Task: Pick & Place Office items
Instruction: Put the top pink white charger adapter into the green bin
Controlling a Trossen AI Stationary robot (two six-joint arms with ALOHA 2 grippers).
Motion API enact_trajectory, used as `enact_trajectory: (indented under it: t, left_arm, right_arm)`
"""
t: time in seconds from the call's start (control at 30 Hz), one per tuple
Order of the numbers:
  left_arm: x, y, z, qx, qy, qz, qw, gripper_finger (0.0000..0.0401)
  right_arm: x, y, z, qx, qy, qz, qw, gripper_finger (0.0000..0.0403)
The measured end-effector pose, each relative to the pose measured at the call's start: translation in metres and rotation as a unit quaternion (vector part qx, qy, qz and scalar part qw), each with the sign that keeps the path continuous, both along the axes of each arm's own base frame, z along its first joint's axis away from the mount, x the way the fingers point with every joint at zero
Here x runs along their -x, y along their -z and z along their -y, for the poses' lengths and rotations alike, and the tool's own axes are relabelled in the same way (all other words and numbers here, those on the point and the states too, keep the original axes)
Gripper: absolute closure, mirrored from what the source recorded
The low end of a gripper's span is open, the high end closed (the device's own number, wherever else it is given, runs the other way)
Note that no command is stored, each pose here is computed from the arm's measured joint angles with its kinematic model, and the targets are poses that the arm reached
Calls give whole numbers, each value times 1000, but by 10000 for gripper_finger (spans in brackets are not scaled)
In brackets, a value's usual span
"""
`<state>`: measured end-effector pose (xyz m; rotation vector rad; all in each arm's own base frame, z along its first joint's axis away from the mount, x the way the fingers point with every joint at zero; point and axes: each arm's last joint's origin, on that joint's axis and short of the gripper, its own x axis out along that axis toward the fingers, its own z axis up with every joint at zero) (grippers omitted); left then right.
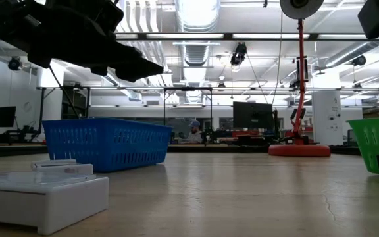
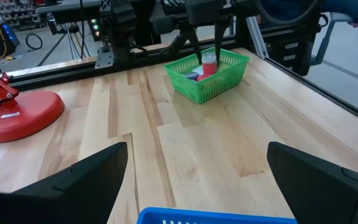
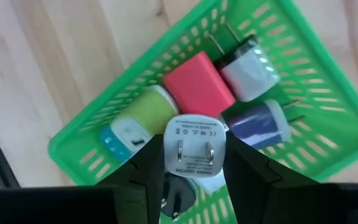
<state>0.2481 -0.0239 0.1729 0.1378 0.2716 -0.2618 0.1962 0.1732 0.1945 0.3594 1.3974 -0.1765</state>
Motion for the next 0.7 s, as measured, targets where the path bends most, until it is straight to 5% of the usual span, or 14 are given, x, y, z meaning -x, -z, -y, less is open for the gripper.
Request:
enact_trajectory:
  t: [0.63, 0.7]
  left_arm:
    - [0, 1, 0, -1, 0, -4, 1000, 12]
    - [0, 1, 0, -1, 0, -4, 1000, 12]
  right_arm:
    - [1, 5, 1, -9, 19, -5, 1000, 279]
    - [1, 5, 1, -7, 28, -3, 1000, 254]
